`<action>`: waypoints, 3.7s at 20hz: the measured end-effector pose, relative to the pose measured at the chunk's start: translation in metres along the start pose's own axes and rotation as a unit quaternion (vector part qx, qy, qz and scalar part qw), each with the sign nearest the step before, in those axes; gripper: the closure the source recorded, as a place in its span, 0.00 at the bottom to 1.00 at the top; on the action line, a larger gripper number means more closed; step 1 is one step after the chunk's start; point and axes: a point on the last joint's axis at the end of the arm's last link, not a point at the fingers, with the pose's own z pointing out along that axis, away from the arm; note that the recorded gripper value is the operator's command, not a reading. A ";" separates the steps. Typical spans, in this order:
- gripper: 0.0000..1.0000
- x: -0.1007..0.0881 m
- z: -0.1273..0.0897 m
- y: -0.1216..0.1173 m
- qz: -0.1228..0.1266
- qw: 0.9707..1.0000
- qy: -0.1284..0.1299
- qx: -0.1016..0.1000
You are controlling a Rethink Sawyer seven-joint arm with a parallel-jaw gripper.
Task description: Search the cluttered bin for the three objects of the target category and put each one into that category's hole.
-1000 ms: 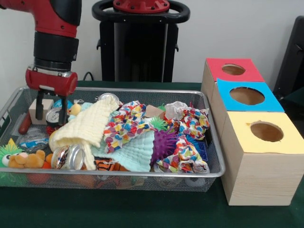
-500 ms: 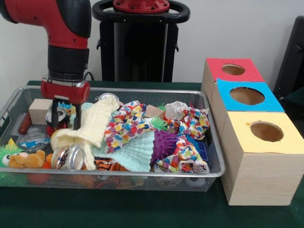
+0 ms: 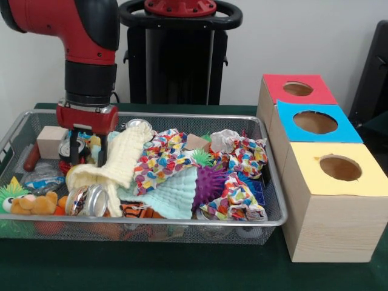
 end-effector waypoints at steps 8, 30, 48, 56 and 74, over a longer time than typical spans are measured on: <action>0.00 -0.022 -0.020 -0.026 0.010 1.000 -0.024 0.017; 0.00 -0.027 -0.012 -0.075 0.059 0.998 -0.019 0.016; 0.00 -0.008 0.016 -0.068 0.067 0.998 0.002 0.002; 0.00 -0.011 0.017 -0.070 0.067 0.998 -0.002 0.004; 0.00 -0.015 0.024 -0.072 0.069 0.998 -0.009 0.004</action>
